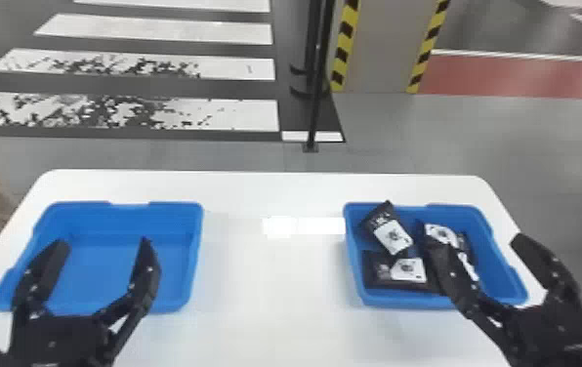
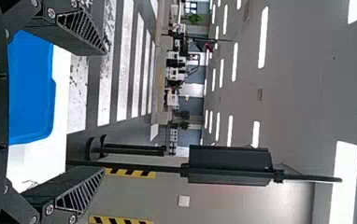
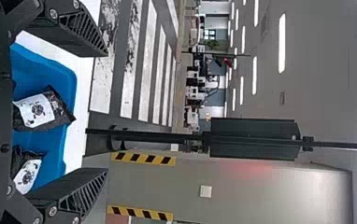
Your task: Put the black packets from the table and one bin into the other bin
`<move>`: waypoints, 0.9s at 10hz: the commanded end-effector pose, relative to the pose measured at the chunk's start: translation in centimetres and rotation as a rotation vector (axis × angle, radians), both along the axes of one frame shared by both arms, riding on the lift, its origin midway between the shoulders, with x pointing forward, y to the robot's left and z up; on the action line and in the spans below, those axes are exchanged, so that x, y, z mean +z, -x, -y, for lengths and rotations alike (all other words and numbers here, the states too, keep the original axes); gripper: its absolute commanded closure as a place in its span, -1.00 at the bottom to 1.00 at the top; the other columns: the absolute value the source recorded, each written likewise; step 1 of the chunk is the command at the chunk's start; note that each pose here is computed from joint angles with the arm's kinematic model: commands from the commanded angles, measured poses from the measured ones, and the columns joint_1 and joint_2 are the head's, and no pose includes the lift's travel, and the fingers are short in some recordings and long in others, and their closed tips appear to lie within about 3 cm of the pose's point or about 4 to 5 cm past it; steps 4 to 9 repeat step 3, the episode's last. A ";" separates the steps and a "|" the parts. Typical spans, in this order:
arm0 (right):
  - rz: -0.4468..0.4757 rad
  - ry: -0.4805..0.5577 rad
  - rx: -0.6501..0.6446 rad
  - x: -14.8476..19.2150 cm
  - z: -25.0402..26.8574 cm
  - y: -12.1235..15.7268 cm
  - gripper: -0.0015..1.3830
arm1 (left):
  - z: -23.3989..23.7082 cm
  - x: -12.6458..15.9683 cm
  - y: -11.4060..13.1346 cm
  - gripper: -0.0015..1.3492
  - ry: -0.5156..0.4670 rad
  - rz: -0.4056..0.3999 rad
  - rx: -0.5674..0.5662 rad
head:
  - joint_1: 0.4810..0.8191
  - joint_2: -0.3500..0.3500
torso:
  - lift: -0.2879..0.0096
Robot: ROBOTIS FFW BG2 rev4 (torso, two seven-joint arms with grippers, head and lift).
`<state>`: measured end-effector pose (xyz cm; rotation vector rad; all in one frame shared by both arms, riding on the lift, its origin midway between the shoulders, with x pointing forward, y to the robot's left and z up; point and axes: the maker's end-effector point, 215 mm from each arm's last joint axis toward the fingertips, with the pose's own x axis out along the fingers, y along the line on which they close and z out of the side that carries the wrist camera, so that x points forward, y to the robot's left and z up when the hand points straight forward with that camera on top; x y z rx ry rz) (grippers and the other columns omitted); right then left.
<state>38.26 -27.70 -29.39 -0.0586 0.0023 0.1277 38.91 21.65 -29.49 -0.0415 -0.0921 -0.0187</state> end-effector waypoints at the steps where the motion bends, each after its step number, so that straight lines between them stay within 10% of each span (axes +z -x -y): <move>1: 0.007 0.008 0.001 0.3 -0.1 0.0 -0.78 | -0.1 0.0 0.0 -0.76 -0.001 -0.001 0.001 | 0.27 -0.26 | 0.20; 9: 0.019 0.020 0.004 0.7 -0.1 0.0 -0.78 | -0.1 0.0 0.0 -0.76 -0.005 0.000 0.000 | 0.27 -0.25 | 0.20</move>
